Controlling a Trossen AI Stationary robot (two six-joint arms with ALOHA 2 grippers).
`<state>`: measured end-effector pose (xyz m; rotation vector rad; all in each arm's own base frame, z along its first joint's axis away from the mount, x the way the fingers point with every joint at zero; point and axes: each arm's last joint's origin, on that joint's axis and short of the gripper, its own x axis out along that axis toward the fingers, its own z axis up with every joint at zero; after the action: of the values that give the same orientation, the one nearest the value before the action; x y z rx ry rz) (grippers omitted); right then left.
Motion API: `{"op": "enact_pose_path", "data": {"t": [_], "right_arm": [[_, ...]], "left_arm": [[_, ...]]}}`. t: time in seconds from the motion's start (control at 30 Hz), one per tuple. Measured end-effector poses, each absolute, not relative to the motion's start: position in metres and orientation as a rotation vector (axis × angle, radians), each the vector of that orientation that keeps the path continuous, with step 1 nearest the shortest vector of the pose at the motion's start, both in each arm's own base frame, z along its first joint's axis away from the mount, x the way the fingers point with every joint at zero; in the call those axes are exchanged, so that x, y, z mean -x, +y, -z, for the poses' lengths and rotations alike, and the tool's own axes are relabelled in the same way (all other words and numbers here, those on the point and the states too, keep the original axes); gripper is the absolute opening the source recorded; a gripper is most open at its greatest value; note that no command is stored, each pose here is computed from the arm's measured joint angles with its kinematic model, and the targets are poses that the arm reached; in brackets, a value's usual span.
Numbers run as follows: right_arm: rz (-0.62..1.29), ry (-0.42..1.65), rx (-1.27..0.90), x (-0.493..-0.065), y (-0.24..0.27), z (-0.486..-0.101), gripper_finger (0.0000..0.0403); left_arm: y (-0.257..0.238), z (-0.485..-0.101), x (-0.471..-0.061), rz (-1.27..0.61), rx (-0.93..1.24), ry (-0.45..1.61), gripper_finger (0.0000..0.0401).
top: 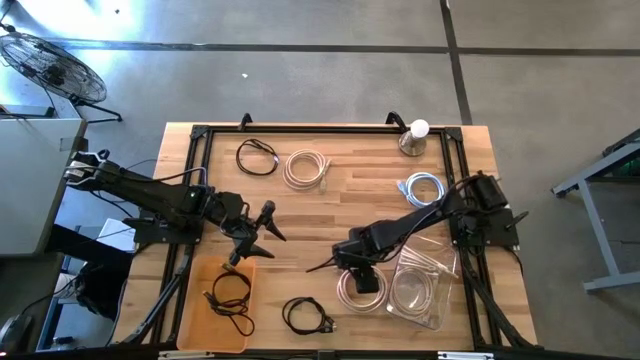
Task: Sort HDMI cables
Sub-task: Put the white HDMI cable into the transparent bin
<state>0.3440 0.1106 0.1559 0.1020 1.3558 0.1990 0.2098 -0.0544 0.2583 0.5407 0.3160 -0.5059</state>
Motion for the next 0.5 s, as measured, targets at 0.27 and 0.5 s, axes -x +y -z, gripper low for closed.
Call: {"op": "enact_pose_path", "data": {"t": [0.27,0.5], "right_arm": [[-0.195,1.344,-0.091,-0.3457,0.1108,-0.1543,0.0142],[-0.184,1.34,-0.101,-0.3472,0.1071,-0.1544,0.005]], "left_arm": [[-0.0544,-0.2583,-0.2099,0.507,-0.541,0.316,0.0257],[-0.0545,-0.2582,-0.2099,0.507,-0.536,0.317,0.0257]]}}
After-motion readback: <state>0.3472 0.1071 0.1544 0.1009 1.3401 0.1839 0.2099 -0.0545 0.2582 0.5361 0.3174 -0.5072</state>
